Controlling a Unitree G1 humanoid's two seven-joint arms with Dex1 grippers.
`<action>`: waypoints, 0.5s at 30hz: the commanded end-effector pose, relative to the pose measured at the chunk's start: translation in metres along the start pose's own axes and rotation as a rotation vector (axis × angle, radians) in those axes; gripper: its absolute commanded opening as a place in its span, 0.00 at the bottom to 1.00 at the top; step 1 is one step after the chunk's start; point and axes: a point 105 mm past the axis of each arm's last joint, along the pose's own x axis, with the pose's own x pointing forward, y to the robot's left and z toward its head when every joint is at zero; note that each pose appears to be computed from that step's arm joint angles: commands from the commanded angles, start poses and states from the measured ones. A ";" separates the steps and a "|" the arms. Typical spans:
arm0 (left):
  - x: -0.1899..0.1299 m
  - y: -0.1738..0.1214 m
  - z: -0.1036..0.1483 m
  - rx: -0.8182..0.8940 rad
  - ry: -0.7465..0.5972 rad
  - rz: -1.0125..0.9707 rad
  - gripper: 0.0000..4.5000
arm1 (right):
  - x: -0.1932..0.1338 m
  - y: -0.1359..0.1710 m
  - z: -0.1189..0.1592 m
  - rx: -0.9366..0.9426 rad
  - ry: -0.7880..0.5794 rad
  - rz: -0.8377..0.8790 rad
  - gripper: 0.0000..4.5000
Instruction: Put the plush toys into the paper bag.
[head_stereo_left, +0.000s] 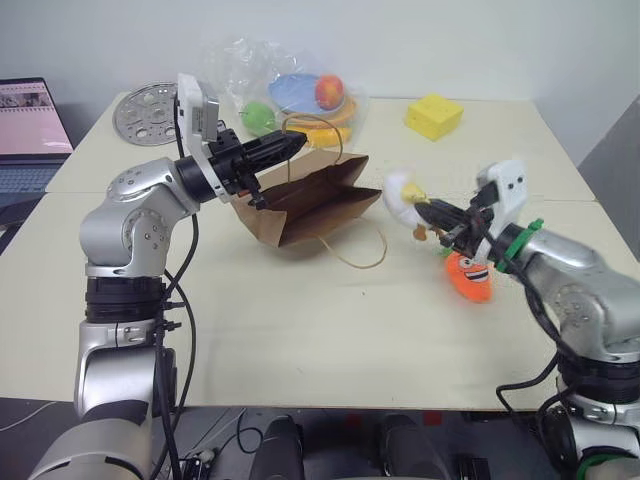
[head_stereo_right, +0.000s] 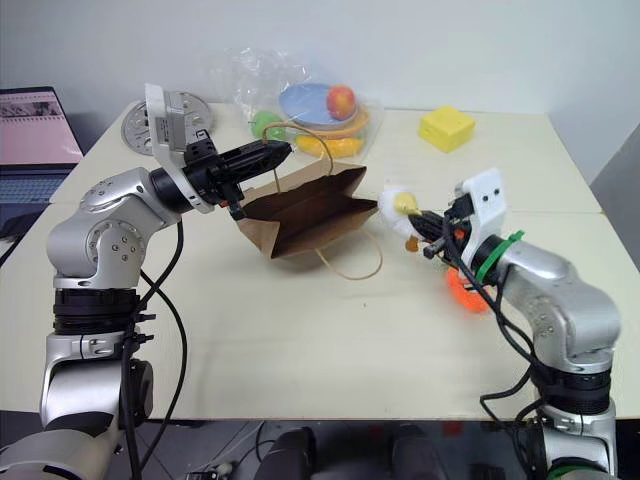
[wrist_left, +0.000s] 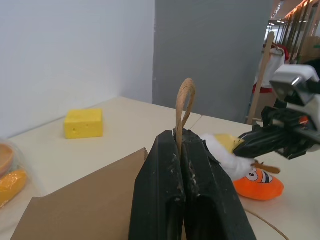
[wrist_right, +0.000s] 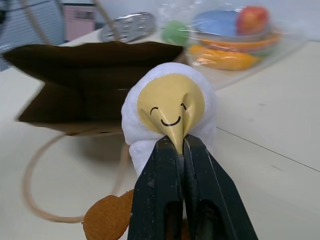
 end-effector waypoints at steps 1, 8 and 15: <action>0.001 -0.001 0.013 0.050 -0.026 -0.012 0.00 | 0.008 0.016 0.014 -0.025 -0.017 0.062 0.00; 0.004 -0.004 0.015 0.042 -0.040 -0.037 0.00 | 0.051 0.030 0.010 -0.058 0.024 0.086 0.00; 0.006 -0.008 0.013 0.038 -0.042 -0.049 0.00 | 0.088 0.041 0.003 -0.078 0.084 0.100 0.00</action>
